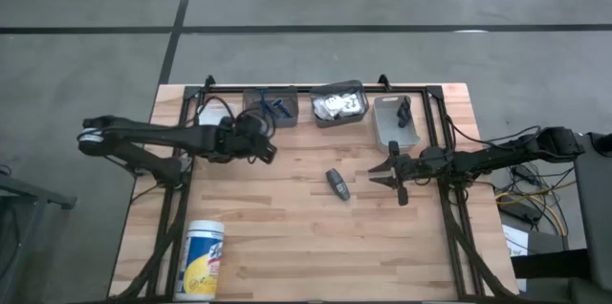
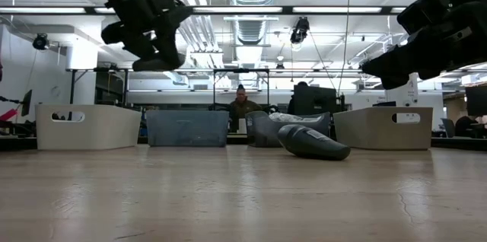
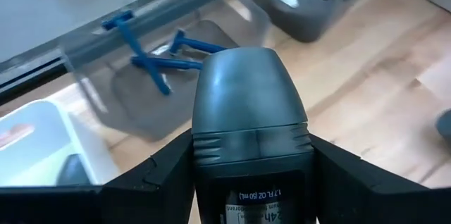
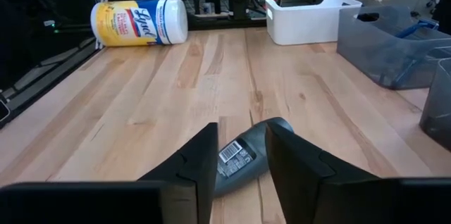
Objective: Pick & Place Travel size toiletries
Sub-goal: Put the black deodorant into the white bin
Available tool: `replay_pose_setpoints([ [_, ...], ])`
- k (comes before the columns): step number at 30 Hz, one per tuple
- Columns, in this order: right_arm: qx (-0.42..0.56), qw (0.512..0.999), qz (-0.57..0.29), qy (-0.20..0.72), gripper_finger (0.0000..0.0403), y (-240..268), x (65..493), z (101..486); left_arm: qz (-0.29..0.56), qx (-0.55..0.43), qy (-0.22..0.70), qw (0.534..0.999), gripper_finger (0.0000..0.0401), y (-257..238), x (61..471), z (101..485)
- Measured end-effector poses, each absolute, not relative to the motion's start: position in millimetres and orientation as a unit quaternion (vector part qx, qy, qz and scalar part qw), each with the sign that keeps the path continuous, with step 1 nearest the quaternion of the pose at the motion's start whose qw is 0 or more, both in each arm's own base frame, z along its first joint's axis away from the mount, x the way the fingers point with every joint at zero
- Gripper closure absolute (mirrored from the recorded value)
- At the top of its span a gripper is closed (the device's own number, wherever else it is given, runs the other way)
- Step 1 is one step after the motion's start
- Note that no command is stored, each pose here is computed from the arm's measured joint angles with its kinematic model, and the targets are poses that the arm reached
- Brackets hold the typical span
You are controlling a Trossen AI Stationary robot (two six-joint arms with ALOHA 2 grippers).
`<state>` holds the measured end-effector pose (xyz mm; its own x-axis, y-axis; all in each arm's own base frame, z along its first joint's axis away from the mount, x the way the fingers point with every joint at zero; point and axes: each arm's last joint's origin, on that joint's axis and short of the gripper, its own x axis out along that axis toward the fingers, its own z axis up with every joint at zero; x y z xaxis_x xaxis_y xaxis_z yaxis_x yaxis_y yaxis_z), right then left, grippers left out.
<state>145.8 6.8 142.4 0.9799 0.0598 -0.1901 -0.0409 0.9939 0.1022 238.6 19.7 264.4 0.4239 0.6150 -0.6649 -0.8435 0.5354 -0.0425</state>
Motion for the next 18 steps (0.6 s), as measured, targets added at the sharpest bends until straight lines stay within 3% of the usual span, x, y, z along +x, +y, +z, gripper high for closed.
replay_pose_setpoints([
  [18, 0.047, 0.994, 0.026, 0.097, 0.0239, 6.8, 145.8, 142.4, 0.523, -0.194, 0.307, 0.771, 0.0178, 43.1, 202.3, 270.8],
])
